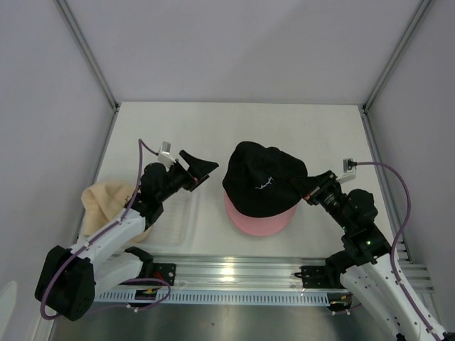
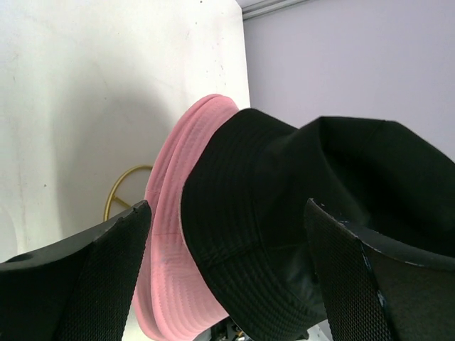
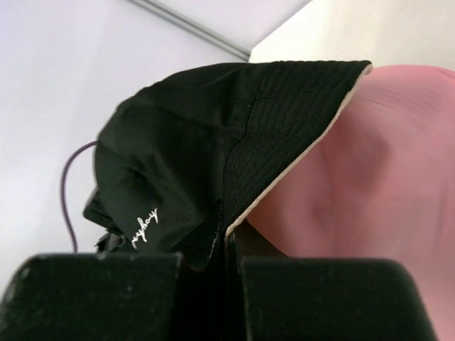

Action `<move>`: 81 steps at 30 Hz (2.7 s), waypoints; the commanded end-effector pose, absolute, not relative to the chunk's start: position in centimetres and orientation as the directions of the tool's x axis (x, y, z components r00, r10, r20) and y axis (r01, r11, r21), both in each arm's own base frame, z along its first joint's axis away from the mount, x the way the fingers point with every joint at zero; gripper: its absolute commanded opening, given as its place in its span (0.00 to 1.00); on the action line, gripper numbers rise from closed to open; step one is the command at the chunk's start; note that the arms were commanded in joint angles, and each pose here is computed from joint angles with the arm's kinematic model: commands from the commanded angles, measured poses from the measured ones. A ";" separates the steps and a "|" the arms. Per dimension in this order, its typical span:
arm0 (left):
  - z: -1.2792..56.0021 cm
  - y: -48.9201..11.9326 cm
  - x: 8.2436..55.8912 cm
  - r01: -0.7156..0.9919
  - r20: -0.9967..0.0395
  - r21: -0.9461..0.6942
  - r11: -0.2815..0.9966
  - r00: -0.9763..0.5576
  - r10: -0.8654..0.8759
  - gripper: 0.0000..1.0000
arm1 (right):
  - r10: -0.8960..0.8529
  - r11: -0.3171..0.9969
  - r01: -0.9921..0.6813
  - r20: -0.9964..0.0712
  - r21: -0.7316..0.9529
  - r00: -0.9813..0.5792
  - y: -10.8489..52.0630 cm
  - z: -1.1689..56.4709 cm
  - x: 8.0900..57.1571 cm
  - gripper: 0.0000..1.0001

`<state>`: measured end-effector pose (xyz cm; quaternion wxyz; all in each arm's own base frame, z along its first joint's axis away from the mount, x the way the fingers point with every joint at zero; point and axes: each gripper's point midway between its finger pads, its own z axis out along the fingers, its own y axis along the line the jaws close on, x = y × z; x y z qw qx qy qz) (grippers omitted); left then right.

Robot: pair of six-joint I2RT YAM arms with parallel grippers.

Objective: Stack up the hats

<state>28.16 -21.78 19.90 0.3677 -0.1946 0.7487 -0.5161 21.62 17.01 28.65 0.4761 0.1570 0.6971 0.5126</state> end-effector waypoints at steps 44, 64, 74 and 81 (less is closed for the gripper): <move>20.9 -28.6 27.0 0.232 -0.310 -0.949 0.211 -0.799 -0.515 0.01 | 0.782 0.531 -0.080 -0.524 0.844 -0.336 11.9 22.9 21.6 0.69; 16.3 -26.0 29.2 0.149 -0.423 -0.860 0.487 -0.742 -0.520 0.01 | 0.766 0.630 0.117 -0.590 0.768 -0.255 9.0 20.1 23.6 0.46; 18.4 -25.5 30.0 0.278 -0.575 -0.779 0.561 -0.673 -0.465 0.01 | 0.774 0.603 0.037 -0.573 0.797 -0.269 10.6 20.7 24.6 0.49; 15.9 -26.1 30.5 0.257 -0.549 -0.790 0.556 -0.699 -0.458 0.01 | 0.836 0.510 -0.016 -0.500 0.860 -0.226 10.6 21.9 25.0 0.70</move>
